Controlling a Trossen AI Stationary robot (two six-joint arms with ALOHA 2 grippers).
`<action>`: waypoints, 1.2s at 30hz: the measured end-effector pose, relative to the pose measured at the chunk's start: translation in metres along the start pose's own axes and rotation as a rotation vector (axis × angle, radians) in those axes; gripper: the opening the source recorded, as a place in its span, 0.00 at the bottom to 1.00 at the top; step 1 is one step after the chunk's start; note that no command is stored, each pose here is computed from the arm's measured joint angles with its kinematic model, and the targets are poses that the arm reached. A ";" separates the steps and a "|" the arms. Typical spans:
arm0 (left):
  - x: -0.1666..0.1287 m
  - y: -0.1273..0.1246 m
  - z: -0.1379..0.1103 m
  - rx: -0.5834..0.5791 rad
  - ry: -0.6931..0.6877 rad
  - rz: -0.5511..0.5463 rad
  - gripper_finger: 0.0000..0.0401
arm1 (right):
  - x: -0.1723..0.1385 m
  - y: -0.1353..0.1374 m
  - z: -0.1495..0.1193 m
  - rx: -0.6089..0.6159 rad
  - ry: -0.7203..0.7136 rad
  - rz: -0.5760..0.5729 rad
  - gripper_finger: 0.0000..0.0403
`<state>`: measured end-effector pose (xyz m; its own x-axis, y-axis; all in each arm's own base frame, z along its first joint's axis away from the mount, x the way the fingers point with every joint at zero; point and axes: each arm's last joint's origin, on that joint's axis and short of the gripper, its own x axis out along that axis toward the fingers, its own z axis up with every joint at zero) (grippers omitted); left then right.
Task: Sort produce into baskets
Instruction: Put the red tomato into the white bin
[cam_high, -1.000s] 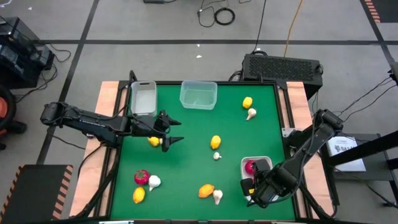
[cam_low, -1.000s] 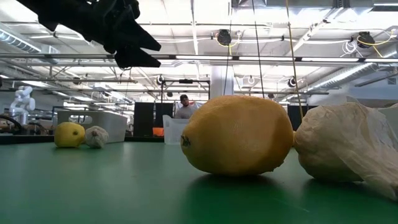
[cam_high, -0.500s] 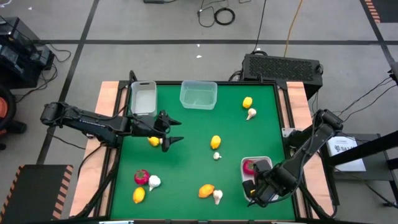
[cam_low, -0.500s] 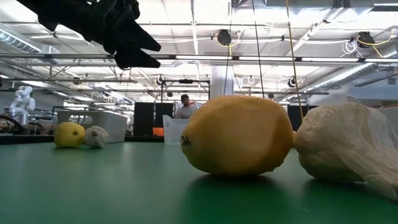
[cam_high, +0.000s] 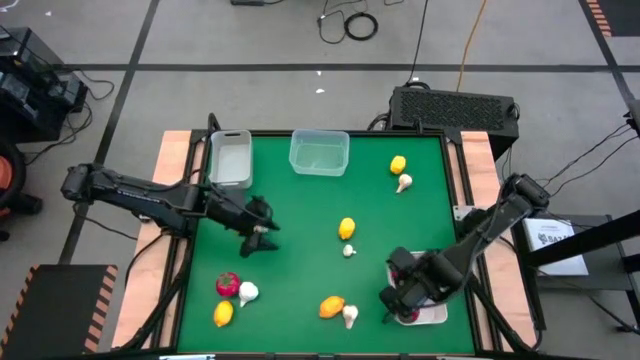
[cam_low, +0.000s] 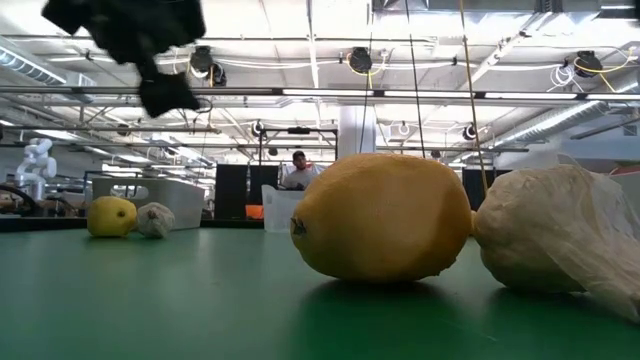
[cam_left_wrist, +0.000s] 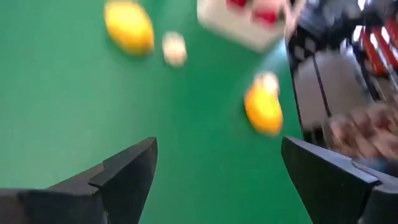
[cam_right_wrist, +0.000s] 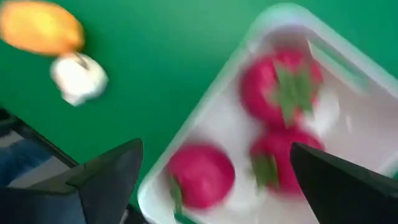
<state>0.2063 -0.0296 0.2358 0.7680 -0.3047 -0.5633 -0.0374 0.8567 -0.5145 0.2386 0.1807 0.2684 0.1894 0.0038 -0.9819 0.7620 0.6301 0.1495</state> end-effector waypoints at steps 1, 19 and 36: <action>-0.002 -0.003 -0.002 -0.019 0.047 -0.004 0.87 | 0.000 0.002 0.006 -0.034 -0.026 0.019 0.98; -0.056 -0.034 -0.071 -0.214 0.555 0.384 0.87 | -0.005 0.031 0.151 -0.600 -0.603 0.372 0.98; -0.055 -0.069 -0.092 -0.041 0.561 0.190 0.87 | 0.085 0.121 0.248 -0.727 -0.798 0.703 0.98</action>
<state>0.1078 -0.1102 0.2424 0.2910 -0.3307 -0.8978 -0.1742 0.9044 -0.3896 0.5002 0.0647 0.2320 0.9186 0.2014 -0.3399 -0.1146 0.9591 0.2587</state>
